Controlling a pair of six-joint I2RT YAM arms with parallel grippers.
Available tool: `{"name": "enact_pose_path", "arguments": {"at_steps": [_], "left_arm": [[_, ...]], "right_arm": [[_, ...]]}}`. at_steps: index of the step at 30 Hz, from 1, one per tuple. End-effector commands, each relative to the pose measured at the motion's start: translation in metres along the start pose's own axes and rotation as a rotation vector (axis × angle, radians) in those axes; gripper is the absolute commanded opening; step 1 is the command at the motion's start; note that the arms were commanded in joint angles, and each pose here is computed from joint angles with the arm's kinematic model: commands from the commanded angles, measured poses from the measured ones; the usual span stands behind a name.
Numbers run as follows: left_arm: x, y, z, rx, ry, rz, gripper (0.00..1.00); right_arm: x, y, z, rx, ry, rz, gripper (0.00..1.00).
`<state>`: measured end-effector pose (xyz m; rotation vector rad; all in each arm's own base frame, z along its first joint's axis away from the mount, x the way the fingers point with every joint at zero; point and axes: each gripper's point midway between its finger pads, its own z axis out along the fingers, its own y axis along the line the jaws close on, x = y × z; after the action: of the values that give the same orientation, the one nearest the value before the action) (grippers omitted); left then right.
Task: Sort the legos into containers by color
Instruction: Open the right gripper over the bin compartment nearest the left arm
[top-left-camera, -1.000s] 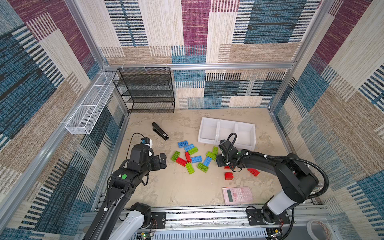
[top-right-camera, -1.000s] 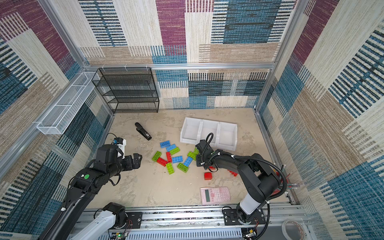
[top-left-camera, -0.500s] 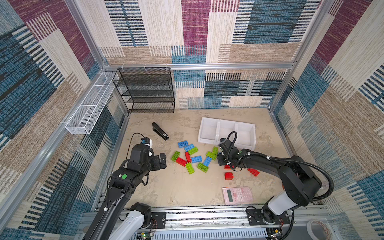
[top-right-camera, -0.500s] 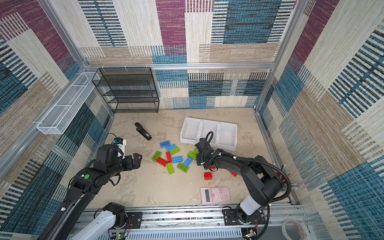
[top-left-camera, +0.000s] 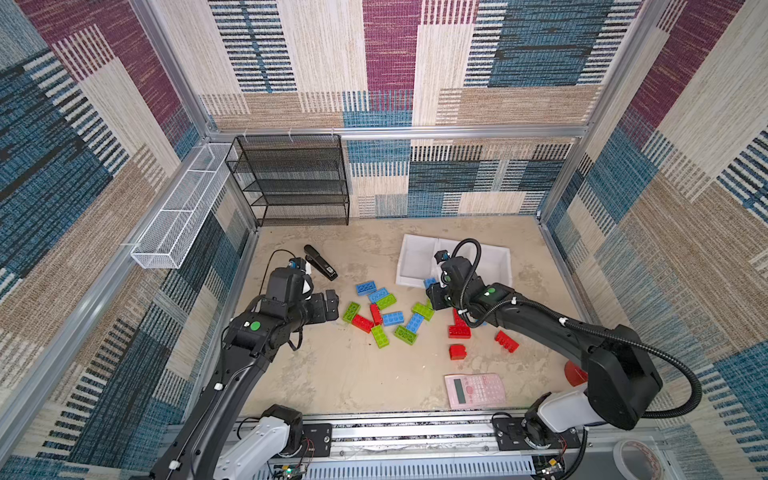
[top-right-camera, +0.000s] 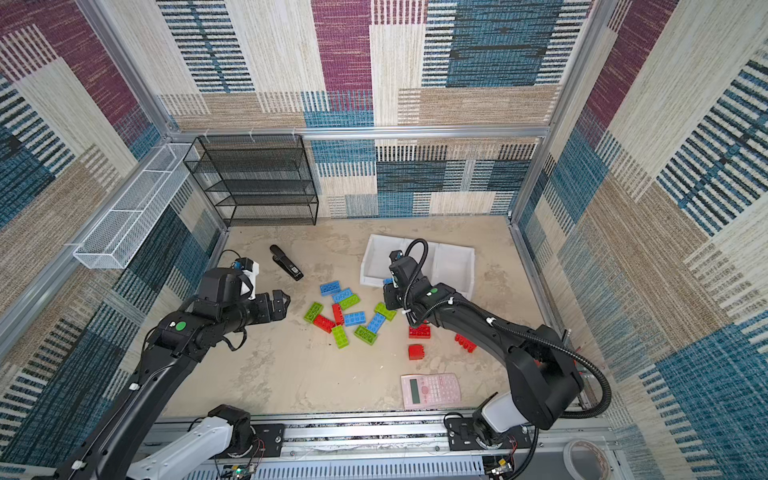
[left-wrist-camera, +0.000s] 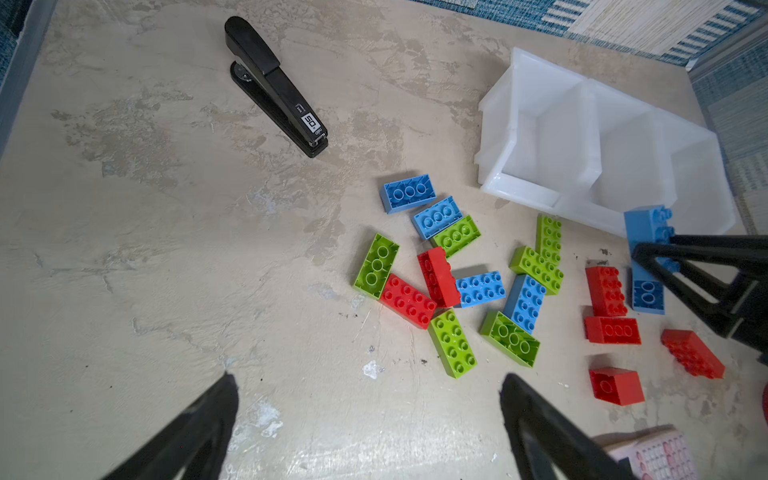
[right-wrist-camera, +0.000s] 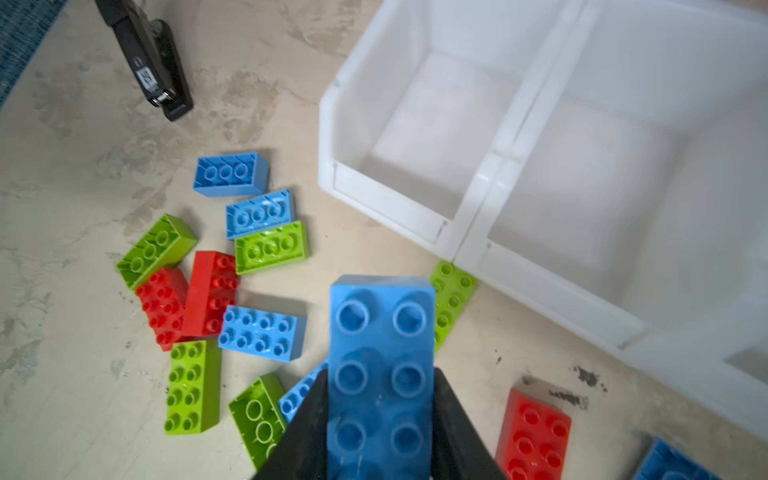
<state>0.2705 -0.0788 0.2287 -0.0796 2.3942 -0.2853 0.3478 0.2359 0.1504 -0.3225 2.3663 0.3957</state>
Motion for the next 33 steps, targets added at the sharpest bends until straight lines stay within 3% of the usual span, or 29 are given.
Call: {"name": "enact_pose_path", "arguments": {"at_steps": [1, 11, 19, 27, 33], "left_arm": [[-0.003, -0.005, 0.007, 0.011, 0.03, 0.02, 0.99], [0.005, 0.013, 0.034, -0.09, 0.053, -0.021, 0.99], [0.021, 0.017, 0.059, -0.128, 0.165, -0.003, 0.99], [0.023, 0.014, 0.065, -0.112, 0.187, 0.014, 0.99], [0.015, 0.004, 0.067, -0.098, 0.217, 0.027, 0.99]], "right_arm": [[-0.025, 0.007, 0.005, -0.039, -0.037, -0.018, 0.36], [-0.069, -0.01, 0.051, -0.072, -0.044, -0.007, 0.36], [-0.081, -0.025, 0.099, -0.081, -0.006, 0.015, 0.38], [-0.085, -0.03, 0.109, -0.068, -0.002, 0.021, 0.58], [-0.095, -0.031, 0.079, -0.06, -0.076, 0.007, 0.68]]}}
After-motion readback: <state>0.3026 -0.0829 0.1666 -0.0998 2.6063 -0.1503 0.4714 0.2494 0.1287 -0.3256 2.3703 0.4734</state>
